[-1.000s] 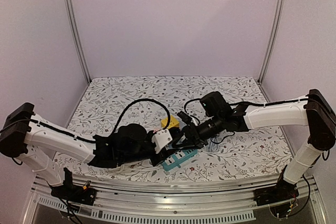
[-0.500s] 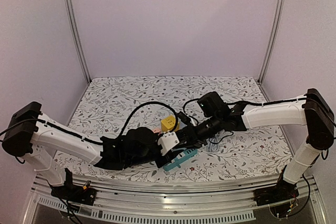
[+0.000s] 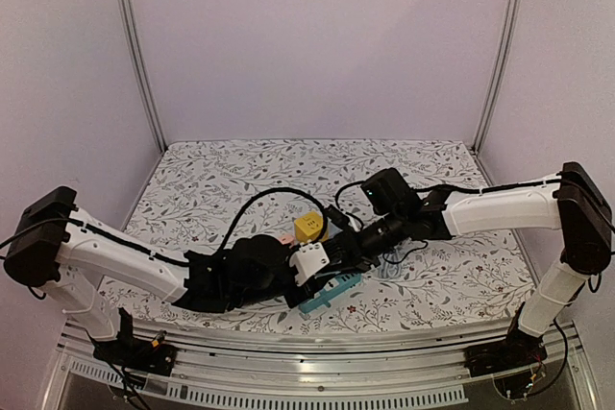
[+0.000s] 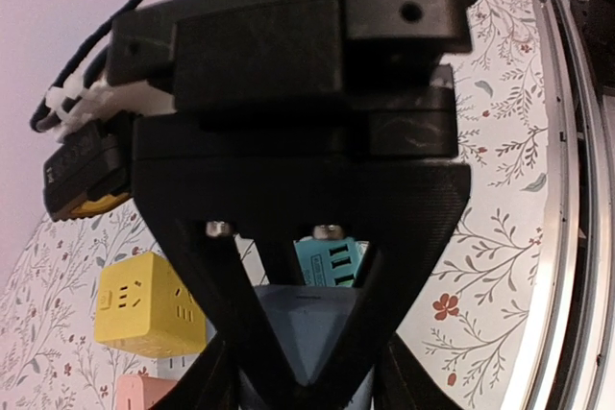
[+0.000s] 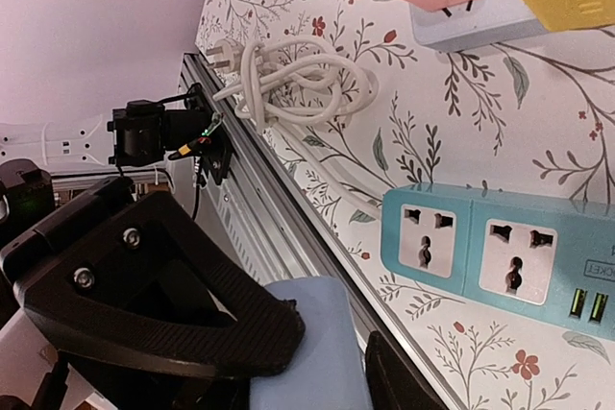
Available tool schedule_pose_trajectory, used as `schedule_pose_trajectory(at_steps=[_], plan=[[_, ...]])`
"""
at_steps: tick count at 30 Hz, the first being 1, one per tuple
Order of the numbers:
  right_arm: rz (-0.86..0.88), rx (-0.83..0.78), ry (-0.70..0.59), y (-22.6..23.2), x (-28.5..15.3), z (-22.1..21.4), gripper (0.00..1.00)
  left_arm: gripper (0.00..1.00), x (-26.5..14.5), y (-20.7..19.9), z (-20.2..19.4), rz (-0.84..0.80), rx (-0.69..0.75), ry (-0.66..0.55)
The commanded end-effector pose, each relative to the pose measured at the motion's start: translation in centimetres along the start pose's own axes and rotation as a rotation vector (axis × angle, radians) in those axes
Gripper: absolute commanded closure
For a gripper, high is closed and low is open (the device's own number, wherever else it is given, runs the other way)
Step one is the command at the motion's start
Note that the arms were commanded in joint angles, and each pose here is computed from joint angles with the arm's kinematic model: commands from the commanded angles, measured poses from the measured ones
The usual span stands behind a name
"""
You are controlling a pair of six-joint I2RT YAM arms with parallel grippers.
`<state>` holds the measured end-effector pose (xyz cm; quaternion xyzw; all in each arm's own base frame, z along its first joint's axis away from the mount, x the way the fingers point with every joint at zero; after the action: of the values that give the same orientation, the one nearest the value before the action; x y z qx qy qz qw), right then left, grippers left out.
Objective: Insert the plug
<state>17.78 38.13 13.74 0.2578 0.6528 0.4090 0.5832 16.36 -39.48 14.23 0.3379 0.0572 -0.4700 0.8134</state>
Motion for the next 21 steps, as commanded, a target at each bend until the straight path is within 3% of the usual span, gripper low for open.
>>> schedule_pose_trajectory(at_steps=[1, 10, 17, 19, 21], plan=[[-0.007, -0.004, 0.017, 0.1, -0.4, -0.7, 0.64, 1.0, 0.1, 0.1, 0.8, 0.027, 0.011, -0.009], [-0.02, -0.011, -0.002, 0.0, -0.5, -0.5, 0.71, 1.0, 0.1, 0.0, 0.9, 0.023, 0.013, -0.013], [-0.08, 0.007, -0.045, -0.9, -0.6, 0.0, 0.96, 0.98, 0.2, 0.1, 1.0, 0.036, 0.002, -0.018], [-0.089, 0.004, -0.056, -0.9, -0.8, 0.1, 1.0, 0.8, 0.1, -0.1, 1.1, 0.027, -0.003, -0.028], [-0.1, -0.001, -0.065, -1.0, -0.9, 0.2, 1.0, 0.43, 0.0, -0.3, 1.1, 0.011, -0.01, -0.037]])
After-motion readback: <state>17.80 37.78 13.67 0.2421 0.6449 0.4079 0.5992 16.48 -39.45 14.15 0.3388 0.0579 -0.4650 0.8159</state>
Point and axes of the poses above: each gripper's point midway between its finger pads, its own x axis out along the fingers, its own y axis along the line the jaws close on, z = x × y, the point moved 2 cm from there along -x, back along the fingers, and after that the axes turned 11 degrees about x, right-handed, at the moved point
